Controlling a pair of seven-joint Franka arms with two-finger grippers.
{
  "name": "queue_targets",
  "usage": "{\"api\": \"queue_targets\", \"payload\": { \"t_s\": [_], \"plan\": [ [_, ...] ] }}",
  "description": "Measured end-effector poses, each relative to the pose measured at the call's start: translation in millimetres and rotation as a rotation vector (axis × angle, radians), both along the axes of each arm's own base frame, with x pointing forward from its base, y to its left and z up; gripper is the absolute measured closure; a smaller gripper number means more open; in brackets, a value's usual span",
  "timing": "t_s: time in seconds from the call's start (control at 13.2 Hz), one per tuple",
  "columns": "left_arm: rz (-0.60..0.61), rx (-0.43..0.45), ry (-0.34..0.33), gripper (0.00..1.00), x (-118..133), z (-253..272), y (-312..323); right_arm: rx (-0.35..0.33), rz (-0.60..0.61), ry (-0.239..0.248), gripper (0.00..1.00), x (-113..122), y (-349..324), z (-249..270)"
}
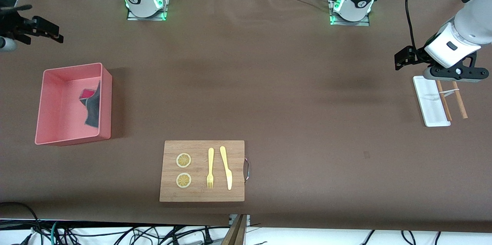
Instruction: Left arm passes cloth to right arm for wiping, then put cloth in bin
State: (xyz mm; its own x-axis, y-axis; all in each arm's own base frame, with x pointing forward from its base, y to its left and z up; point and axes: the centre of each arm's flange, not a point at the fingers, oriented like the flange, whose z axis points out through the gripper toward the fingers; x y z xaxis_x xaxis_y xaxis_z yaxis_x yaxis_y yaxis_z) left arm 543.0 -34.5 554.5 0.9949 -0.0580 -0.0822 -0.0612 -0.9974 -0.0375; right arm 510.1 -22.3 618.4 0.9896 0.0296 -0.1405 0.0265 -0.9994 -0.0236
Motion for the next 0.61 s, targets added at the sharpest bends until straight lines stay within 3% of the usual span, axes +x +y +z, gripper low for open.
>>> {"api": "queue_targets", "payload": {
  "t_s": [0.61],
  "plan": [
    [-0.001,0.000,0.000,0.00,0,0,0,-0.015,-0.027,-0.001,0.00,4,45,-1]
  ]
}}
